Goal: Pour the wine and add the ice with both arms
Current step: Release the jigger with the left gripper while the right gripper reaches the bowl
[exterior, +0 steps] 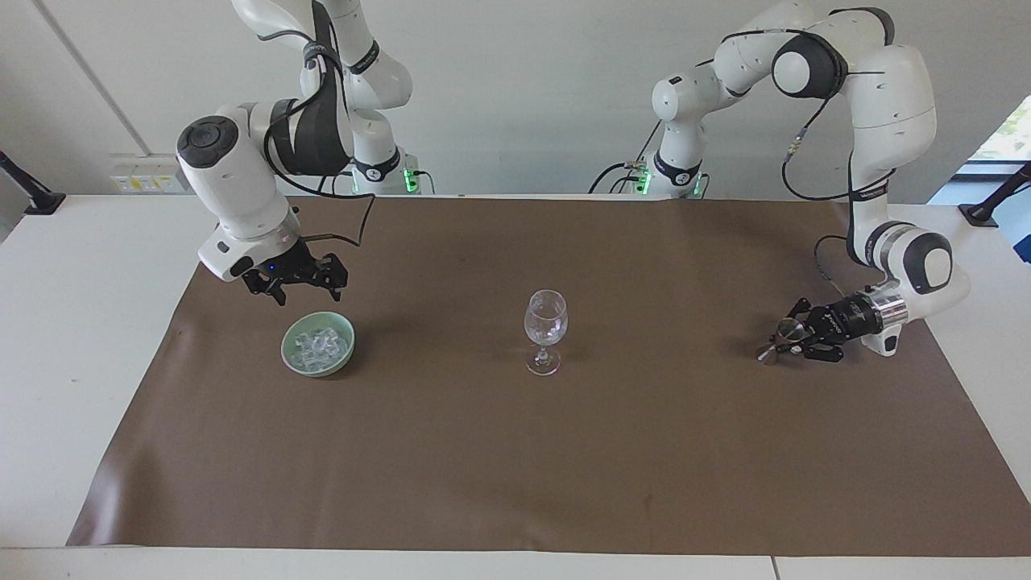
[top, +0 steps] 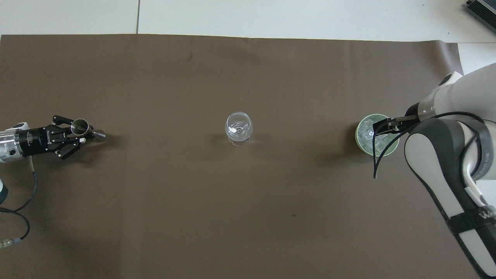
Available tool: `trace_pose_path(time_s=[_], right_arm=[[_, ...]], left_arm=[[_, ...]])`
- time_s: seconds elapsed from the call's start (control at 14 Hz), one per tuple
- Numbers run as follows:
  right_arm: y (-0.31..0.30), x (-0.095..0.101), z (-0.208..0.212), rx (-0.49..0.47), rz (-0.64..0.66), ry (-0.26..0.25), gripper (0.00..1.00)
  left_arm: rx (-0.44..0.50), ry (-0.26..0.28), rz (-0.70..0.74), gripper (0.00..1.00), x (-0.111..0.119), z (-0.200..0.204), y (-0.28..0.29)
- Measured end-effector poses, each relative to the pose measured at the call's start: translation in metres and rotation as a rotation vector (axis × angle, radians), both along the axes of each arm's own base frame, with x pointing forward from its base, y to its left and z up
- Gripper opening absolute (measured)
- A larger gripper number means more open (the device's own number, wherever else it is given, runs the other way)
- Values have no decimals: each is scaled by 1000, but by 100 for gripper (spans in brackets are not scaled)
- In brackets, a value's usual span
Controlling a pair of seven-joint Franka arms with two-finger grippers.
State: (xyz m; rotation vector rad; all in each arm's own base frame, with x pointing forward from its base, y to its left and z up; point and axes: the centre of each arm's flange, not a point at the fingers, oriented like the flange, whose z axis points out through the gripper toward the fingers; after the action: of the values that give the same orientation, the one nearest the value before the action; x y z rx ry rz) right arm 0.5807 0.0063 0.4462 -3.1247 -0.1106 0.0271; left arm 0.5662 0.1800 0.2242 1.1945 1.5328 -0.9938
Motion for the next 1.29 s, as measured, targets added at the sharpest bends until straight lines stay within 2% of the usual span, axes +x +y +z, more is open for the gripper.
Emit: trace_pose_path(time_s=[0.21, 0.43, 0.64, 0.86, 1.0, 1.29], right_arm=[[-1, -1, -27, 0, -4, -33, 100], [-4, 0, -45, 0, -8, -33, 100], [-9, 6, -63, -1, -18, -67, 100], [-10, 12, -80, -1, -20, -88, 100], [-10, 14, -87, -1, -20, -87, 100], [-13, 13, -92, -3, -24, -77, 91]], left_arm=[[5, -2, 22, 70, -4, 3, 16], [47, -20, 17, 100, -7, 17, 38], [135, -61, -44, 100, 1, 47, 55], [245, -141, -134, 100, 22, 98, 46], [327, -197, -199, 100, 35, 137, 30], [488, -287, -300, 100, 51, 196, 23]])
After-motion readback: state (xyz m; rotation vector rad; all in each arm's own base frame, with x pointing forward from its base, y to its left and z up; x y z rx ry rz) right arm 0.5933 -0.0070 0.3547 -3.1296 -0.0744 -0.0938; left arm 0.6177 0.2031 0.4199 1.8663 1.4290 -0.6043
